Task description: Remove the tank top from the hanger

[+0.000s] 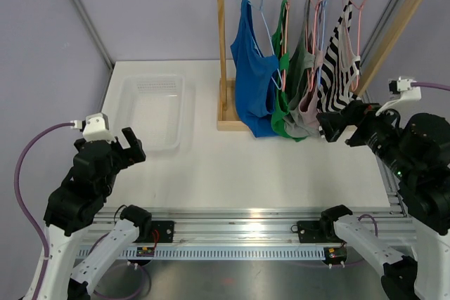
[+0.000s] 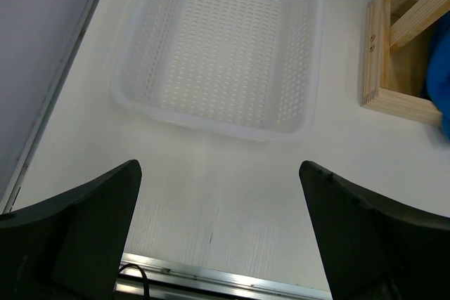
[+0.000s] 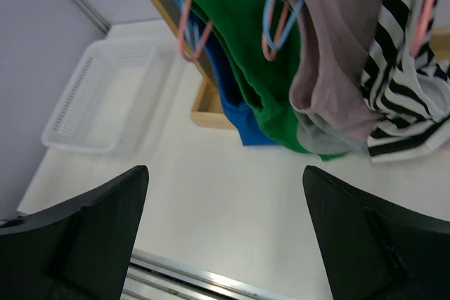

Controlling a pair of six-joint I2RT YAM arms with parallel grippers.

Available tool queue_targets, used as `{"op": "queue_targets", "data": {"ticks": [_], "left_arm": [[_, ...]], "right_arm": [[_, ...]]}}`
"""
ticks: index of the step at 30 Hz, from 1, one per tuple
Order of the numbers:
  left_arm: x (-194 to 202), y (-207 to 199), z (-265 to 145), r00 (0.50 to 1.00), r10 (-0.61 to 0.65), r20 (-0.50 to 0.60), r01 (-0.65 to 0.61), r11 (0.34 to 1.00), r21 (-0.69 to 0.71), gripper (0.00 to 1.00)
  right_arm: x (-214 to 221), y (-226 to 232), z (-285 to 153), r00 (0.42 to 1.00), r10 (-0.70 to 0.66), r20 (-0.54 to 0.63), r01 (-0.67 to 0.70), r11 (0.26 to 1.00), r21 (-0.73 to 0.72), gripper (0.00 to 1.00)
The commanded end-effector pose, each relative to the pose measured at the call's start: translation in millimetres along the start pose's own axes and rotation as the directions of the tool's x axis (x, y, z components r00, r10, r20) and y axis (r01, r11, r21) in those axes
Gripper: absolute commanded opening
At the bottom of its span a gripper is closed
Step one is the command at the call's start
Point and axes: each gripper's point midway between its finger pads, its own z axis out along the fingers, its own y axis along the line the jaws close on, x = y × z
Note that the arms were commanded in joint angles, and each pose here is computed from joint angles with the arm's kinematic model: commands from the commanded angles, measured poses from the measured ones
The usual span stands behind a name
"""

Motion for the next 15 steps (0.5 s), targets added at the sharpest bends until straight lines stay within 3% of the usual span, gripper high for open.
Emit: {"op": "queue_targets", "data": {"ticks": [1, 5, 6, 7, 8, 13, 15], "left_arm": [[-3.8, -11.9, 5.8, 0.999, -0.035, 0.021, 0.034, 0.998, 0.044, 0.99], [2.8, -13.1, 13.2, 1.000, -0.018, 0.008, 0.018, 0.999, 0.038, 0.99], [4.3, -13.7, 15.3, 1.000, -0.016, 0.001, 0.016, 0.999, 0.035, 0.99], [5.5, -14.6, 16.4, 1.000, -0.015, -0.004, 0.015, 0.999, 0.037, 0.99], [5.9, -16.8, 17.2, 1.000, -0.017, -0.009, 0.018, 0.999, 0.044, 0.99], [7.9, -20.6, 18.2, 1.000, -0.022, -0.021, 0.023, 0.998, 0.059, 0.99], [8.1, -20.9, 18.1, 0.999, -0.023, -0.022, 0.025, 0.998, 0.061, 0.99]], "right_arm": [[-55.5, 48.9, -8.0, 0.994, 0.008, 0.111, 0.015, 0.979, -0.203, 0.98], [-82.3, 79.6, 6.1, 0.995, 0.007, 0.099, 0.025, 0.948, -0.316, 0.85], [-83.0, 82.8, 29.4, 0.998, 0.003, 0.056, 0.015, 0.948, -0.318, 0.82], [-100.1, 90.1, 27.0, 0.996, -0.002, 0.089, 0.032, 0.941, -0.336, 0.81], [-95.4, 91.2, 54.7, 1.000, -0.009, 0.024, 0.016, 0.944, -0.329, 0.79], [-127.4, 94.3, 95.9, 0.998, -0.024, 0.063, 0.041, 0.955, -0.293, 0.73], [-122.0, 92.9, 125.0, 0.999, -0.045, 0.025, 0.050, 0.961, -0.271, 0.72]]}}
